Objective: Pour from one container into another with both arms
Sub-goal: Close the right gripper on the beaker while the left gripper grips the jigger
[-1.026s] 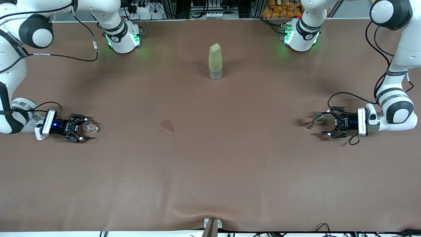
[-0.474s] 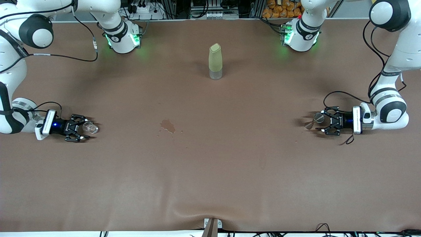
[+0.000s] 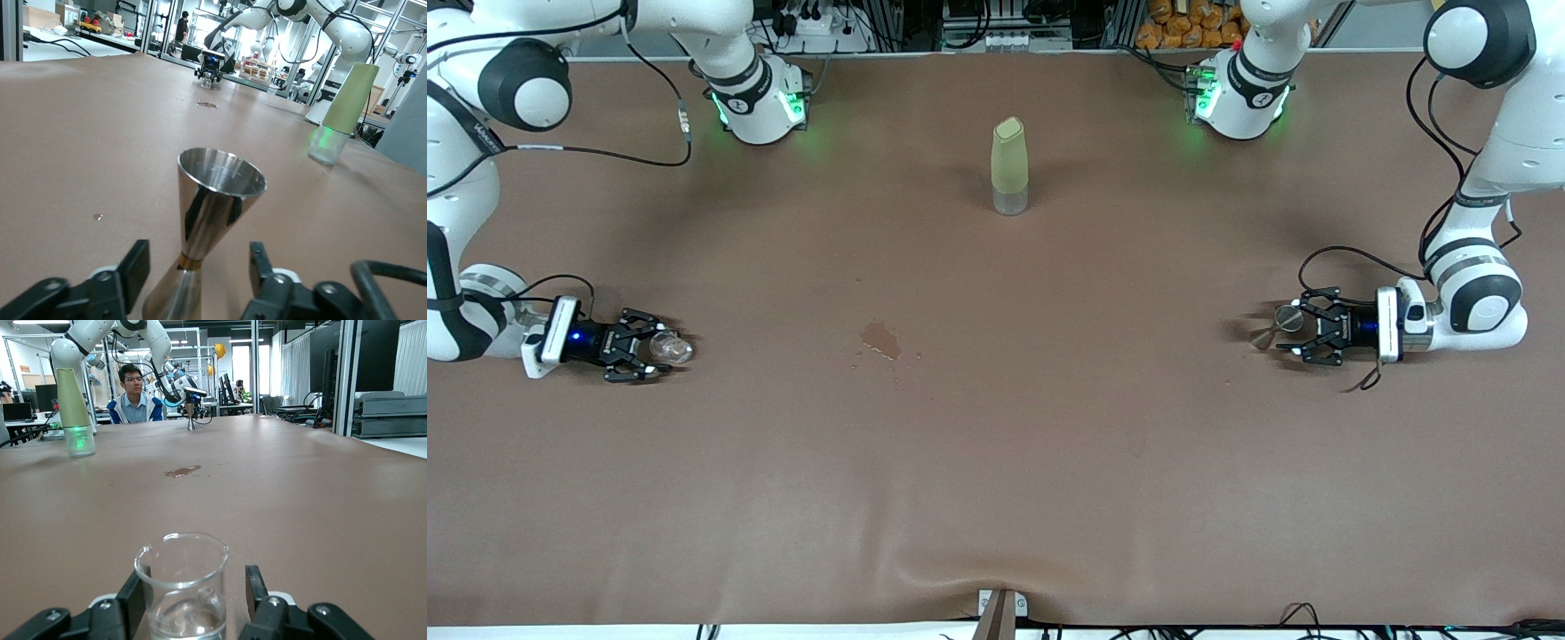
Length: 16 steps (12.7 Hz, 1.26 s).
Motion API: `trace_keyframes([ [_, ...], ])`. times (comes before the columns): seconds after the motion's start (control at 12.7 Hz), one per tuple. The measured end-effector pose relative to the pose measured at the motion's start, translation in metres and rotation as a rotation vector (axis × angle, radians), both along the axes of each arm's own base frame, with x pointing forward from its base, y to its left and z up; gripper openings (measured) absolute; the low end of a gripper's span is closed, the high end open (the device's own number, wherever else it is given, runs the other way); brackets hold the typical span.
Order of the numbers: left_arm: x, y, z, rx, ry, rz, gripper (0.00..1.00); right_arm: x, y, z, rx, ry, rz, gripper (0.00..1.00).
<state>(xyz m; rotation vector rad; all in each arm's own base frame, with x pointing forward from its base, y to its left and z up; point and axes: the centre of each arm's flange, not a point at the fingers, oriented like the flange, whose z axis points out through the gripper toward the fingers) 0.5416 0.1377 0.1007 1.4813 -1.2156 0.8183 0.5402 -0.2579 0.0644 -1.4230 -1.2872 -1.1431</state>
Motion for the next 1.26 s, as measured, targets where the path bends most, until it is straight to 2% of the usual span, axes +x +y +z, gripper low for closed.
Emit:
trace_keyframes([
  [0.08, 0.001, -0.001, 0.0, -0.001, -0.002, 0.001, 0.67, 0.0, 0.0, 0.0, 0.0, 0.0, 0.0, 0.6],
  [0.32, 0.002, -0.003, 0.0, 0.005, -0.007, 0.001, 0.66, 0.0, 0.0, 0.0, 0.0, 0.0, 0.0, 0.54],
  [0.39, 0.002, -0.004, -0.001, 0.007, -0.007, 0.001, 0.66, 0.0, 0.0, 0.0, -0.001, 0.001, -0.001, 0.49],
  [0.71, 0.002, -0.005, -0.003, 0.006, -0.006, 0.002, 0.64, 0.0, -0.001, 0.0, 0.0, 0.0, -0.001, 0.5],
  [0.87, 0.003, -0.007, -0.004, 0.001, -0.008, 0.006, 0.56, 0.003, -0.002, 0.004, -0.002, -0.007, 0.002, 0.5],
  [1.03, 0.003, -0.01, -0.004, -0.002, -0.008, 0.006, 0.54, 0.011, -0.002, 0.018, 0.01, -0.007, 0.015, 0.5],
  [1.11, 0.003, -0.01, -0.004, -0.003, -0.008, 0.006, 0.5, 0.015, -0.003, 0.028, 0.012, 0.003, 0.017, 0.5],
  [1.18, 0.003, -0.01, -0.004, -0.003, -0.009, 0.006, 0.4, 0.019, -0.004, 0.038, 0.015, 0.008, 0.022, 0.5],
  [1.26, 0.003, -0.01, -0.004, -0.002, -0.009, 0.006, 0.39, 0.023, -0.003, 0.047, 0.026, 0.005, 0.035, 0.5],
])
